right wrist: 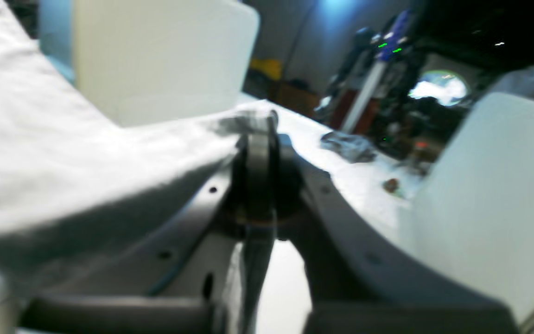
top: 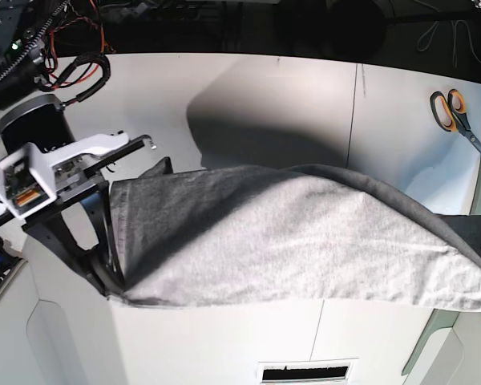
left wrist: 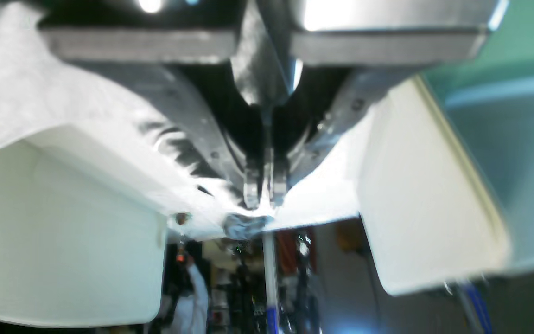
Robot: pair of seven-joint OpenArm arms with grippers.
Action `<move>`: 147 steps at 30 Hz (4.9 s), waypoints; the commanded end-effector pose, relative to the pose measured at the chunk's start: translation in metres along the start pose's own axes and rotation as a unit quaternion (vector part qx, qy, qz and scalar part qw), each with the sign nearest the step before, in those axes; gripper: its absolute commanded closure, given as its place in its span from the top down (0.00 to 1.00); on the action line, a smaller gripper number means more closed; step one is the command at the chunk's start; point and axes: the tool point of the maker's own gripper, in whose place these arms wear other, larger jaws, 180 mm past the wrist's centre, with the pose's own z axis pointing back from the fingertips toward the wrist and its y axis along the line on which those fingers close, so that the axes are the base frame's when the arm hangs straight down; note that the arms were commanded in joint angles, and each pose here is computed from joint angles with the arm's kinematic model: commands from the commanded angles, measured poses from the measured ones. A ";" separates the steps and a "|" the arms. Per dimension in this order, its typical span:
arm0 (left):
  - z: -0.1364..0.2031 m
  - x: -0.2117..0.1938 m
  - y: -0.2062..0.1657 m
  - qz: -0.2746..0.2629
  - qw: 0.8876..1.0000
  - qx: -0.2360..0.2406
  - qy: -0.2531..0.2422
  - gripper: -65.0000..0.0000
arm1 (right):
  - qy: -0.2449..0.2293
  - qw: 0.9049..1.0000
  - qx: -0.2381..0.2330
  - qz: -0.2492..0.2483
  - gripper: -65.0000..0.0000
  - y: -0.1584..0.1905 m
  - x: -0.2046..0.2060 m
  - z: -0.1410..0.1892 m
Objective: Layout the t-shirt on the table in an organized manner, then fold the t-shirt properly
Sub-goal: 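Lift the shirt with both grippers, stretch it, and lay it flat, then open both grippers and move them to new spots on the shirt, then grasp the shirt ends with both grippers and stretch it lengthwise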
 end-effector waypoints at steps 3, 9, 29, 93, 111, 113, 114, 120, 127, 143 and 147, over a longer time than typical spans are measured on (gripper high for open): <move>0.003 0.040 -0.006 -0.032 0.997 -0.005 -0.066 0.00 | -0.025 0.999 -0.021 0.000 0.00 -0.015 0.014 0.004; -0.019 0.033 -0.003 -0.035 0.997 -0.005 -0.061 0.00 | -0.009 0.998 -0.051 0.028 0.00 -0.034 0.008 0.005; -0.202 -0.196 0.011 0.061 0.990 0.020 0.123 0.00 | 0.217 0.963 -0.149 -0.065 0.00 -0.146 -0.209 -0.116; -0.004 -0.403 -0.094 0.169 0.861 -0.064 0.476 0.36 | 0.346 0.856 -0.224 -0.311 0.50 -0.132 -0.370 -0.010; -0.008 -0.372 -0.067 0.194 0.874 -0.089 0.436 0.00 | 0.318 0.885 -0.273 -0.201 0.27 -0.170 -0.353 -0.012; -0.004 -0.375 -0.070 0.193 0.868 -0.094 0.448 0.00 | 0.309 0.871 -0.317 -0.210 0.52 -0.182 -0.353 -0.005; -0.002 -0.375 -0.072 0.192 0.865 -0.102 0.452 0.00 | 0.307 0.867 -0.331 -0.209 0.58 -0.186 -0.353 -0.002; 0.006 -0.379 -0.074 0.193 0.859 -0.103 0.462 0.00 | 0.310 0.870 -0.316 -0.216 0.59 -0.181 -0.355 -0.003; 0.009 -0.379 -0.069 0.187 0.857 -0.101 0.470 0.00 | 0.338 0.862 -0.285 -0.248 0.59 -0.150 -0.380 0.009; 0.007 -0.376 -0.070 0.203 0.857 -0.101 0.463 0.00 | 0.330 0.875 -0.248 -0.253 0.31 -0.124 -0.377 -0.024; 0.007 -0.376 -0.069 0.202 0.857 -0.100 0.463 0.00 | 0.341 0.880 -0.236 -0.232 0.11 -0.117 -0.378 -0.027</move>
